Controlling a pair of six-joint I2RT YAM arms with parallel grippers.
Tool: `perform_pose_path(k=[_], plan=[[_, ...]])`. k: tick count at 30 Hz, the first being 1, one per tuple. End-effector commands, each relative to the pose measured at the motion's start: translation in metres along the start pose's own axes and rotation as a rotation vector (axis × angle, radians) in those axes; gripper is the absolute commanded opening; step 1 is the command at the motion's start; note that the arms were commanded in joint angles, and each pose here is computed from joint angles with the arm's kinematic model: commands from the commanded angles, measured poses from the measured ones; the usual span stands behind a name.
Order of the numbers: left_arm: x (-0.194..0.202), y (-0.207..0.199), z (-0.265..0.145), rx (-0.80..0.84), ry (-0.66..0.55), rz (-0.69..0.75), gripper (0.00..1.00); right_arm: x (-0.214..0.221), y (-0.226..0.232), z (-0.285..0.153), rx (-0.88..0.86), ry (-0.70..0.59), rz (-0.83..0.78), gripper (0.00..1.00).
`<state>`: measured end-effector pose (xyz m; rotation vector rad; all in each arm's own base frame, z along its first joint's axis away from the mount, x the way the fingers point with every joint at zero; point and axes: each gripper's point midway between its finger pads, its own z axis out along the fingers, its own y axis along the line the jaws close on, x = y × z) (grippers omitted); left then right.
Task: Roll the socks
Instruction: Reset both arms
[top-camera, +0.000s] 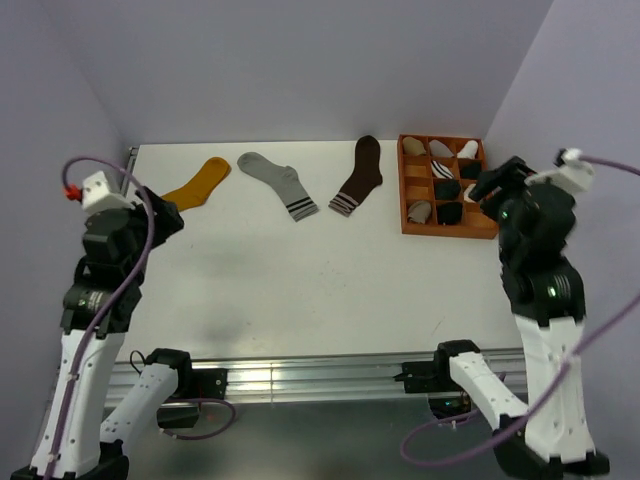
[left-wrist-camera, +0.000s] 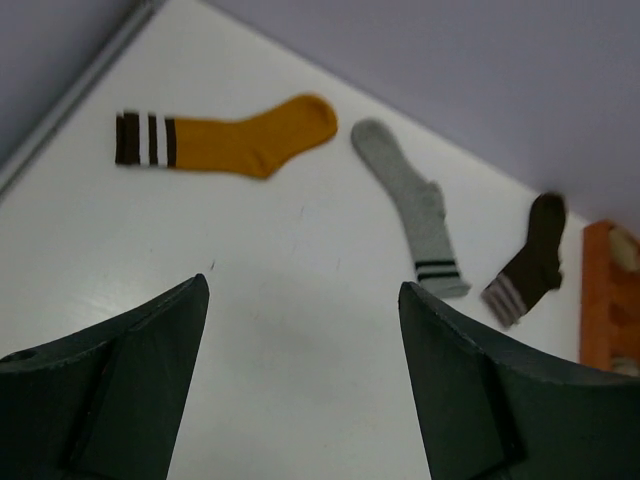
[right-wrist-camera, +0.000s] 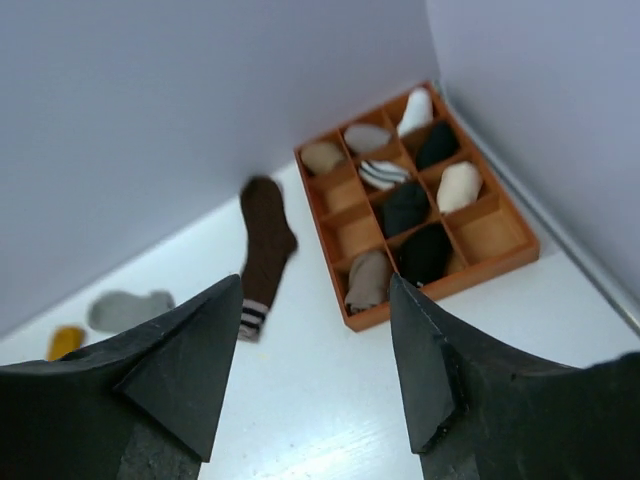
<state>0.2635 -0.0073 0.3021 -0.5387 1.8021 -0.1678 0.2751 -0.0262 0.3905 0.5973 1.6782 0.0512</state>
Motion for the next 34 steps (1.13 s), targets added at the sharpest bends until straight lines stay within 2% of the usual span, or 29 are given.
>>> perform_pose_path(k=[1,6,9,15,21,34], plan=[[-0.060,-0.001,-0.041,-0.015,-0.143,-0.020,0.83,-0.020,-0.026,-0.049,0.030,-0.094,0.011,0.69],[-0.096,0.007,-0.086,-0.018,-0.253,-0.042,0.93,-0.037,-0.041,-0.103,-0.034,-0.207,-0.023,0.81],[-0.108,0.022,-0.114,-0.044,-0.324,-0.064,0.96,-0.037,-0.051,-0.132,-0.086,-0.276,-0.016,0.82],[-0.112,0.043,-0.136,-0.108,-0.373,-0.099,0.99,-0.026,-0.066,-0.158,-0.146,-0.359,-0.006,0.85],[-0.102,0.048,-0.137,-0.107,-0.364,-0.145,0.99,-0.019,-0.079,-0.167,-0.163,-0.415,0.008,0.88],[-0.092,0.058,-0.133,-0.133,-0.379,-0.129,0.99,-0.015,-0.077,-0.158,-0.168,-0.406,-0.019,0.91]])
